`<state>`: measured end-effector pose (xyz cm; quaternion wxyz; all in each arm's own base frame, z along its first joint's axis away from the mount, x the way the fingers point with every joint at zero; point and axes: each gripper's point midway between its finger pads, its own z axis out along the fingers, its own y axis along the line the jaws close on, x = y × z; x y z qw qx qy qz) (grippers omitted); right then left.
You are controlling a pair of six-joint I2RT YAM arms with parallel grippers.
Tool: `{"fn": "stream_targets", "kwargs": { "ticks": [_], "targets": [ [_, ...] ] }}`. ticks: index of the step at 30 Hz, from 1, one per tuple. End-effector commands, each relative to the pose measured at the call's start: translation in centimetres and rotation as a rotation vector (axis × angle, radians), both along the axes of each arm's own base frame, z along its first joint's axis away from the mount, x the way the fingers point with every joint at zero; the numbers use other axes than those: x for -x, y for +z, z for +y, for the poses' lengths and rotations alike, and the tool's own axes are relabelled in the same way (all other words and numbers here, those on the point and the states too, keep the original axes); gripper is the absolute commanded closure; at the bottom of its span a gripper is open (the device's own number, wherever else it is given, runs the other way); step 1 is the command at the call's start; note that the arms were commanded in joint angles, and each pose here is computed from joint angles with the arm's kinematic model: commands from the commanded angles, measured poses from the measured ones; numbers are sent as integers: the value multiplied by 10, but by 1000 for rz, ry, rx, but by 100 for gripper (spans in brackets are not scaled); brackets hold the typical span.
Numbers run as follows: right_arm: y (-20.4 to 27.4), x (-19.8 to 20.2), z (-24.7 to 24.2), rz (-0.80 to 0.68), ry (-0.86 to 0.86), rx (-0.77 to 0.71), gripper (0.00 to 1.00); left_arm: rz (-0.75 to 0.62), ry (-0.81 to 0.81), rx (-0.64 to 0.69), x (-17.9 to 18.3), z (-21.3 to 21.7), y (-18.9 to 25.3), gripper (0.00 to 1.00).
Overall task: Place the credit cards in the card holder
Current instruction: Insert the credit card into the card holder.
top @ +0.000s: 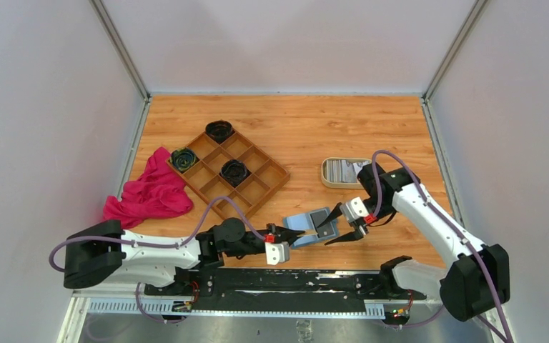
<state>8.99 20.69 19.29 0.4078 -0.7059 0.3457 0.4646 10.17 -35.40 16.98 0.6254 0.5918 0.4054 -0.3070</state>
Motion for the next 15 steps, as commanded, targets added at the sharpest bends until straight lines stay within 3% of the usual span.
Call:
{"fn": "stream_targets", "kwargs": {
  "ticks": [1, 11, 15],
  "targets": [
    [-14, 3, 6, -5, 48, 33, 52, -3, 19, 34, -3, -8, 15, 100],
    [-20, 3, 13, 10, 58, 61, 66, 106, -2, 36, 3, -19, 12, 100],
    [-22, 1, 14, 20, 59, 79, 82, 142, 7, 56, 2, -21, 14, 100]
  ]
}}
